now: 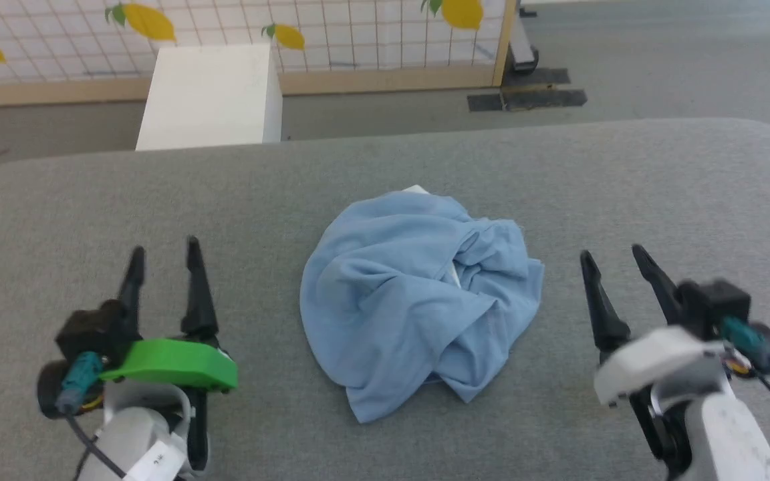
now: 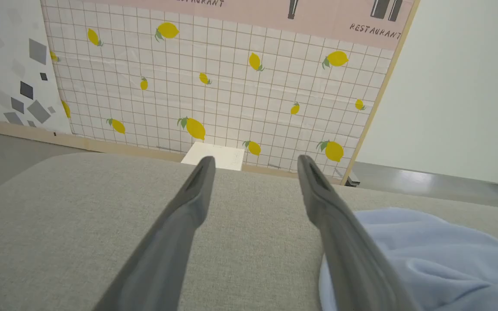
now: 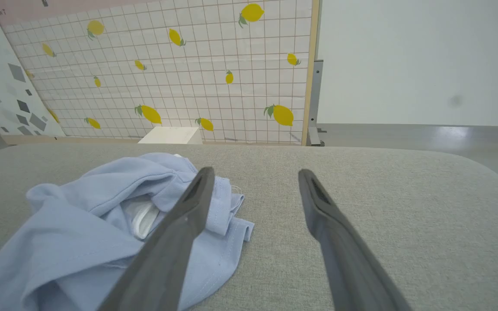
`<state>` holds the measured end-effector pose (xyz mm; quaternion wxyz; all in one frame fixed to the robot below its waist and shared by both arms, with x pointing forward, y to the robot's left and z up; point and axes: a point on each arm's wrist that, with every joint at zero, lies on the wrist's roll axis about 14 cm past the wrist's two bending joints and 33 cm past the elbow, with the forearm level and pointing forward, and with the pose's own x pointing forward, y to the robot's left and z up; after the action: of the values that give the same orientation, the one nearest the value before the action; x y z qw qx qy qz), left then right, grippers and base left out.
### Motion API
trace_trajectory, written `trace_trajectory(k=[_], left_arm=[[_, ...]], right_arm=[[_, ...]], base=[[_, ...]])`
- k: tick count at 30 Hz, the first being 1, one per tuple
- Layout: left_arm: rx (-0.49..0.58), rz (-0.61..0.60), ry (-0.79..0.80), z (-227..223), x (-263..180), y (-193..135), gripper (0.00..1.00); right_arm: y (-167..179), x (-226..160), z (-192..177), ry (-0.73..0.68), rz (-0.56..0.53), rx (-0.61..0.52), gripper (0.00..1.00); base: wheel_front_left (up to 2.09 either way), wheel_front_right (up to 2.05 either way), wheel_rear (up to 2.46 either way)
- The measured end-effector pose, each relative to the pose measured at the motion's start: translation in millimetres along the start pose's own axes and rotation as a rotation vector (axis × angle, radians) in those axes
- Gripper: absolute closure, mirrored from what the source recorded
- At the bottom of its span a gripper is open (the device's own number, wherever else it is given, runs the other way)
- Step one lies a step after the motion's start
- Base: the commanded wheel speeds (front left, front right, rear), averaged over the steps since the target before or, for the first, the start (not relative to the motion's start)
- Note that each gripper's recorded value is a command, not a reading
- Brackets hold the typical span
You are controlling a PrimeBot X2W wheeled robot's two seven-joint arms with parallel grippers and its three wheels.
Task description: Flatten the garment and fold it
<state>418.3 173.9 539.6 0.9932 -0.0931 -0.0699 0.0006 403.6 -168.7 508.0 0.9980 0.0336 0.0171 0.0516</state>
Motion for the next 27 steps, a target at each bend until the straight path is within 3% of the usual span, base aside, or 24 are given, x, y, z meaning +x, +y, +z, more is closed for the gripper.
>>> trace_trajectory(k=[4, 9, 15, 16, 17, 18, 19, 22, 27], left_arm=[[0.019, 0.041, -0.055, 12, 3, 13, 0.00], [0.017, 0.088, -0.055, 6, -1, 28, 0.00], [0.020, 0.135, -0.015, -9, -8, 47, 0.00], [0.022, 0.144, -0.006, -11, -10, 51, 0.00], [0.021, 0.150, 0.001, -14, -12, 53, 0.00], [0.021, 0.157, 0.009, -16, -14, 56, 0.00], [0.024, 0.163, 0.014, -18, -15, 59, 0.00], [0.030, 0.183, 0.026, -20, -20, 67, 0.00], [0.033, 0.183, 0.007, -12, -24, 69, 0.00]], right_arm=[[15, 32, -14, 0.130, 0.053, -0.020, 0.00], [30, 63, -55, 0.399, 0.099, -0.029, 0.00], [46, 77, -99, 0.690, 0.141, -0.049, 0.00], [50, 78, -104, 0.720, 0.153, -0.051, 0.10], [54, 79, -106, 0.735, 0.164, -0.048, 0.50], [58, 81, -108, 0.741, 0.173, -0.047, 0.80], [61, 83, -109, 0.741, 0.181, -0.045, 1.00], [71, 91, -101, 0.691, 0.207, -0.017, 1.00], [104, 103, -54, 0.456, 0.301, -0.016, 1.00]], base=[[0.00, 0.00, 0.00], [0.00, 0.00, 0.00], [0.00, 0.00, 0.00], [0.00, 0.00, 0.00], [0.00, 0.00, 0.00], [0.00, 0.00, 0.00], [0.00, 0.00, 0.00], [0.00, 0.00, 0.00], [0.00, 0.00, 0.00]])
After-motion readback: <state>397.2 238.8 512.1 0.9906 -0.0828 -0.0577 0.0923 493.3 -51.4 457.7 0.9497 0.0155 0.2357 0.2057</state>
